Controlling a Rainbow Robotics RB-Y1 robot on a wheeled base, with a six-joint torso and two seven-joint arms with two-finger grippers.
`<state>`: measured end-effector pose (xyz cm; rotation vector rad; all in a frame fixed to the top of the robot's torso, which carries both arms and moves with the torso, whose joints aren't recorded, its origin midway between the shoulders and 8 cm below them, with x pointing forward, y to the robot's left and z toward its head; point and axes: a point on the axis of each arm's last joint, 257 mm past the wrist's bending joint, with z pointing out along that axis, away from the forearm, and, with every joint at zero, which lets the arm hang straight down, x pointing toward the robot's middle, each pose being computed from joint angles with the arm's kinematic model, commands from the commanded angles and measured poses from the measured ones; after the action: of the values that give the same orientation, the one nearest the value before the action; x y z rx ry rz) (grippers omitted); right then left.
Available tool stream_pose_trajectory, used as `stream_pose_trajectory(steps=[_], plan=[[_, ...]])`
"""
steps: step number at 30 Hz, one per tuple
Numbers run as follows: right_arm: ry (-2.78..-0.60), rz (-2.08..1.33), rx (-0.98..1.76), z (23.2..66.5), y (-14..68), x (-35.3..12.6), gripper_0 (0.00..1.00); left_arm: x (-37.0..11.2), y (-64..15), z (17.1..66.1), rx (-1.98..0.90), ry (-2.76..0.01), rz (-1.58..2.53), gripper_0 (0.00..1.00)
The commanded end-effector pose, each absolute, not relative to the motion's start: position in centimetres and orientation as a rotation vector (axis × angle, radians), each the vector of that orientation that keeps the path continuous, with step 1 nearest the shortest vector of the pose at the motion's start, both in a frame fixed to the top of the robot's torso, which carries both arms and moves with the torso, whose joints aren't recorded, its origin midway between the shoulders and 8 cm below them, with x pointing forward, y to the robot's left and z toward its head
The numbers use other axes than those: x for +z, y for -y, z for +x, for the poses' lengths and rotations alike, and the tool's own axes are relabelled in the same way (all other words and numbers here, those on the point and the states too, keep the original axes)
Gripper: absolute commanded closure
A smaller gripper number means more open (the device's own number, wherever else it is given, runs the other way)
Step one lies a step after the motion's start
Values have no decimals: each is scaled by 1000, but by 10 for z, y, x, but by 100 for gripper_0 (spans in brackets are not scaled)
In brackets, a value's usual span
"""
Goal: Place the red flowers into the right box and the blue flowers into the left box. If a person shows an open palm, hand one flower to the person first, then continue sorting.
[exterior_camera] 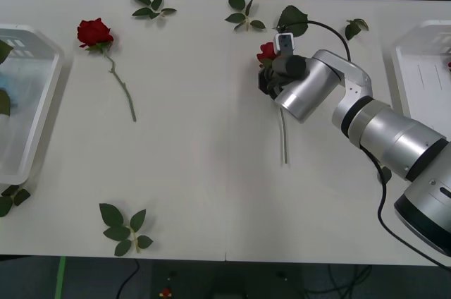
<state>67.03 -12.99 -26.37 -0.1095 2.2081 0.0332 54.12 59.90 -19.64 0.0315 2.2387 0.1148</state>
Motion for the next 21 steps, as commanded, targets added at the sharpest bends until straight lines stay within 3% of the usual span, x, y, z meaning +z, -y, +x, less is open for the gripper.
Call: stream_pose_trajectory(steps=[1,4,6,8,9,10,11,12,21], plan=[[-2177,-141,-6,683,167,-205,100,-180,-626,535,218,-2225,78,100],[-2178,-142,-21,681,195,-187,100,-180,-626,535,215,-2224,75,99],[-2178,-143,-39,679,216,-177,100,-179,-625,536,208,-2219,75,92],[-2176,-146,-69,676,238,-166,100,-179,-623,536,207,-2217,84,58],[-2176,-146,-69,676,238,-166,100,-179,-623,536,207,-2217,84,58],[-2171,-143,-114,671,267,-148,100,-177,-620,538,210,-2206,122,13],[-2170,-137,-135,669,281,-141,100,-176,-618,540,210,-2198,145,3],[-2172,-130,-173,665,304,-129,100,-174,-615,541,207,-2189,171,0],[-2195,-62,-340,635,431,-75,100,-166,-600,548,128,-2145,160,0]])
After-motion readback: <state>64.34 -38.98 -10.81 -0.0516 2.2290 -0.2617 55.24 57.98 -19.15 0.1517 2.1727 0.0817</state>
